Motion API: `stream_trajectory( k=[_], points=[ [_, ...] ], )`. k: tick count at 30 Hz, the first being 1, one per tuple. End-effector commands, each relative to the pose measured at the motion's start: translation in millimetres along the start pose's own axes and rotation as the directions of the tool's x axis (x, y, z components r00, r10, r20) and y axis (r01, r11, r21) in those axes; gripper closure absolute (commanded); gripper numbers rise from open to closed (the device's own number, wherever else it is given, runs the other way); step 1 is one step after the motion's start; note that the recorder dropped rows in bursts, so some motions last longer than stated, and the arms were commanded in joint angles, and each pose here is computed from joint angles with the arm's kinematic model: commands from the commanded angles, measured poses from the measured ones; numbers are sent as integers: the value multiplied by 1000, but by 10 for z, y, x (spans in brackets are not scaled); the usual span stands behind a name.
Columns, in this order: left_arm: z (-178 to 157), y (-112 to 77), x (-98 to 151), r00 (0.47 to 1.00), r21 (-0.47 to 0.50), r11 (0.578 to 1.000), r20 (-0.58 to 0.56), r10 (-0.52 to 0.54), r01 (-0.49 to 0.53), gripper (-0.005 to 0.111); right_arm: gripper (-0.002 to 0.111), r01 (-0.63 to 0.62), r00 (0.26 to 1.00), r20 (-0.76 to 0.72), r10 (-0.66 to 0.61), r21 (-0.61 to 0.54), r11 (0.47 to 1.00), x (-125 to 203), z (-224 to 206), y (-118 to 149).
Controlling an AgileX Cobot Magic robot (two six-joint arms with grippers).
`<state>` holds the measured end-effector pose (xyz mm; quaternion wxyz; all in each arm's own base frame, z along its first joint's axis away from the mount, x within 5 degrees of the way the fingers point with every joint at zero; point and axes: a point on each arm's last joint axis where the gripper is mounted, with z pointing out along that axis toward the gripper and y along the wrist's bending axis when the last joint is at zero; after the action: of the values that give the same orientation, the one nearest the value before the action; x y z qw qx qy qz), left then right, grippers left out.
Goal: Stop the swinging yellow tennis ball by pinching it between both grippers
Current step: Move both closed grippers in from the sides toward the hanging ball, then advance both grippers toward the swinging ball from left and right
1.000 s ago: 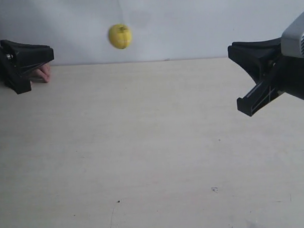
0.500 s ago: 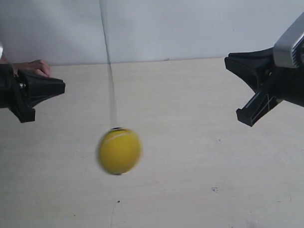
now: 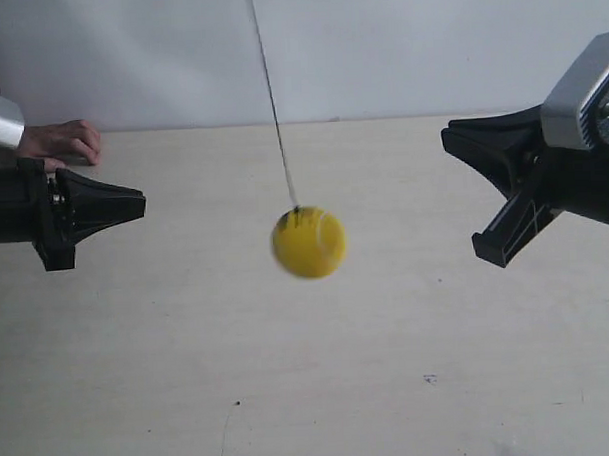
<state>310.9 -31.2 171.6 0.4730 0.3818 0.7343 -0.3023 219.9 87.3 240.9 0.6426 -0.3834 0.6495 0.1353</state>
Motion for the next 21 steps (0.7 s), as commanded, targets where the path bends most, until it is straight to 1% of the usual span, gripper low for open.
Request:
stream_trajectory(
  k=[1, 3, 5, 8, 11, 17, 21],
  points=[
    [3, -48, -50, 999, 57, 998, 44, 3, -6, 102, 108, 1, 1000, 10, -1, -11, 1000, 2, 20, -5],
    [1, -66, -74, 998, 80, 997, 67, 3, -9, 102, 108, 10, 1000, 13, -10, -30, 999, 49, 59, 8],
    [-1, -64, -98, 998, 101, 995, 63, 9, -15, 102, 108, 22, 1000, 17, -22, -51, 998, 109, 117, 14],
    [-7, -43, -159, 999, 139, 990, 45, -3, -3, 102, 108, -4, 1000, -19, 2, -71, 997, 222, 243, -21],
    [-15, -38, -222, 998, 175, 984, 57, 12, -22, 102, 108, -17, 999, -51, 12, -100, 995, 303, 349, -46],
    [-22, -19, -239, 998, 178, 983, 49, 34, -42, 102, 108, -52, 996, -87, 37, -177, 983, 412, 515, -61],
    [-21, 11, -190, 999, 148, 988, -5, 46, -45, 102, 108, -73, 994, -92, 52, -237, 969, 451, 620, -68]
  ],
)
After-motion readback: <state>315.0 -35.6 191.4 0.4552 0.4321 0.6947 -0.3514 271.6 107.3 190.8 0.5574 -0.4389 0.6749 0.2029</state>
